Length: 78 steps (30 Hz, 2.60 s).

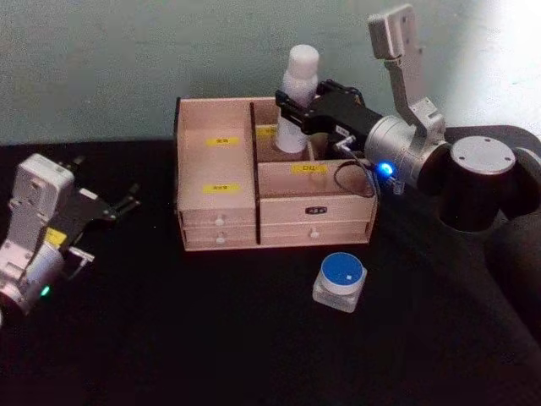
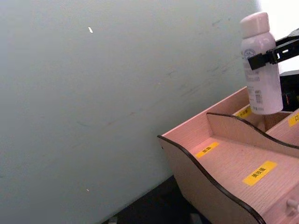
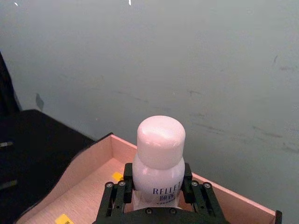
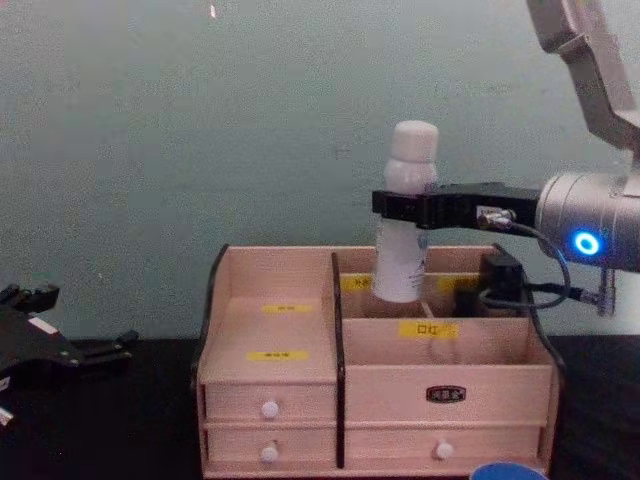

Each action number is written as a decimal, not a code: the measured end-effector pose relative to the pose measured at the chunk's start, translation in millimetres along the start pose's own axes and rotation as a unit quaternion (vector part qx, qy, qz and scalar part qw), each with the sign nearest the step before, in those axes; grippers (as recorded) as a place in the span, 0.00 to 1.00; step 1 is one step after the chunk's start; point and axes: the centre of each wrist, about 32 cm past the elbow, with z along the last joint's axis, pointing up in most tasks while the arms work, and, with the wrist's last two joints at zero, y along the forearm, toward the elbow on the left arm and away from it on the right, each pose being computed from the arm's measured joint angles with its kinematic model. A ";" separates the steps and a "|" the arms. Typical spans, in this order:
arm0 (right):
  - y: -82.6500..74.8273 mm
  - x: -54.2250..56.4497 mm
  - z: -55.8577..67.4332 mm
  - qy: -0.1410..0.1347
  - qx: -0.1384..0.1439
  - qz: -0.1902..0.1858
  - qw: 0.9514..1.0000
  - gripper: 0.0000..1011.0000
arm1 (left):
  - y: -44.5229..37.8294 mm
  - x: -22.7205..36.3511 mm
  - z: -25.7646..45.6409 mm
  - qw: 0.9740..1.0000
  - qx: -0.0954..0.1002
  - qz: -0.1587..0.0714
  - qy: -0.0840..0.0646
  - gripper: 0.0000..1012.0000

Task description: Pick up the facial cleanser and watermelon frost from the table and place them into the tiered storage box.

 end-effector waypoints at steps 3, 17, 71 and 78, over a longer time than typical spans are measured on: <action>2.0 0.6 -1.3 0.001 -0.004 -0.001 1.000 0.58 | 0.0 0.0 0.0 1.000 0.000 0.000 0.000 0.99; 9.7 2.3 -8.4 0.005 -0.017 -0.006 1.000 0.58 | 0.0 0.0 0.0 1.000 0.000 0.000 0.000 0.99; 19.8 -4.4 -36.8 0.011 -0.062 -0.024 0.998 0.58 | 0.0 0.0 0.0 1.000 0.000 0.000 0.000 0.99; 19.7 -4.5 -36.9 0.012 -0.063 -0.024 0.998 0.58 | 0.0 0.0 0.0 1.000 0.000 0.000 0.000 0.99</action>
